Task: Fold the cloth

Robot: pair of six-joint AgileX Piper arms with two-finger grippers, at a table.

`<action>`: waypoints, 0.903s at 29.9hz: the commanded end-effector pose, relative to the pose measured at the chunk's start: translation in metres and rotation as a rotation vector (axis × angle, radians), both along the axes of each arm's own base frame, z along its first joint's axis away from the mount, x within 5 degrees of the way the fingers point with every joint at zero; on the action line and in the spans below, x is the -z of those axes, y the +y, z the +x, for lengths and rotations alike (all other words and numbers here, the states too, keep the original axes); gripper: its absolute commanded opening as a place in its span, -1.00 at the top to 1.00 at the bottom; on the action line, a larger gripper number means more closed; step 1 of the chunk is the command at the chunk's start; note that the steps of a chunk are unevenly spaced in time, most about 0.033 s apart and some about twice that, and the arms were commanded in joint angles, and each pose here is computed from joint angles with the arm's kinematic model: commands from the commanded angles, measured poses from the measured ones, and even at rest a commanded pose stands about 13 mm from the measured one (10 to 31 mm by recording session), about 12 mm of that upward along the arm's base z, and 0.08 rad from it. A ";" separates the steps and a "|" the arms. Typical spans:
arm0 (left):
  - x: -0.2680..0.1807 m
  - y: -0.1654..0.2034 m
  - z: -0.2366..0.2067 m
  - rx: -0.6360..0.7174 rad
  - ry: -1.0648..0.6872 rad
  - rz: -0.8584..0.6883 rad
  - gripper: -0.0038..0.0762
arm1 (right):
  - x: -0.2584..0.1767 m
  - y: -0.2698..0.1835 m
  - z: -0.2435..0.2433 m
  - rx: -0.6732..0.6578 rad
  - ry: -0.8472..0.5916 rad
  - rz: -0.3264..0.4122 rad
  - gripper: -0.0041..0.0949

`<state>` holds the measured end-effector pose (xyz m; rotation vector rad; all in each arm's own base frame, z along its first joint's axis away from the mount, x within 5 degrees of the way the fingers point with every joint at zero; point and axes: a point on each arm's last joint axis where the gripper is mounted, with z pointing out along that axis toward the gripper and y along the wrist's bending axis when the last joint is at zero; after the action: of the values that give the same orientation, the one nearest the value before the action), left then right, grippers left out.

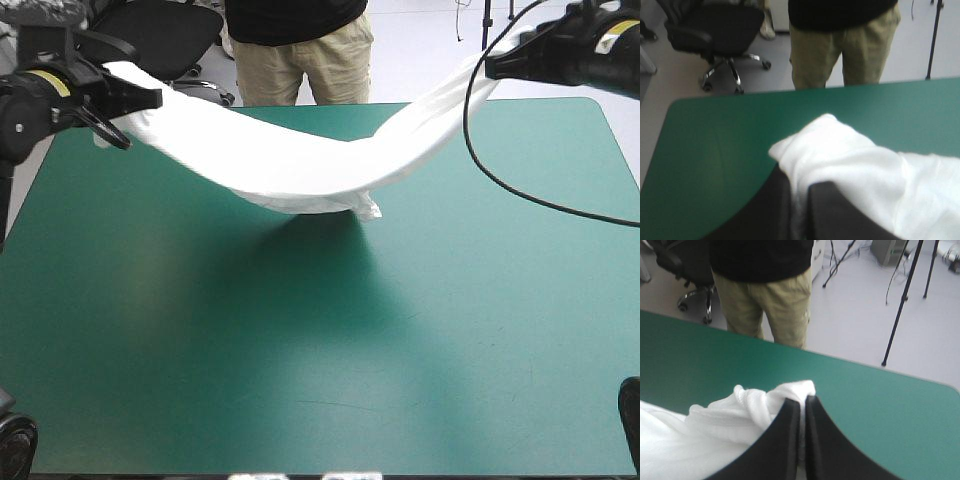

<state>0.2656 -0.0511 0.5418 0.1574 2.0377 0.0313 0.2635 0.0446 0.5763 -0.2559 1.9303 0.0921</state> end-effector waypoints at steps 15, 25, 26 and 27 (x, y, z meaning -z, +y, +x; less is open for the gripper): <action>-0.144 0.014 -0.132 0.221 -0.846 -0.167 0.95 | -0.118 -0.020 -0.158 -0.046 -0.807 0.029 0.95; -0.112 0.015 -0.158 0.279 -0.607 -0.137 0.95 | -0.094 -0.024 -0.184 -0.053 -0.612 0.024 0.95; -0.105 0.015 -0.160 0.285 -0.574 -0.139 0.95 | -0.089 -0.024 -0.184 -0.055 -0.581 0.019 0.95; -0.098 0.015 -0.160 0.285 -0.546 -0.136 0.95 | -0.083 -0.024 -0.183 -0.056 -0.548 0.014 0.95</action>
<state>0.1215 -0.0386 0.6438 0.3212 1.4952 -0.1902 0.0893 0.0238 0.6625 -0.3114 1.3975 0.0728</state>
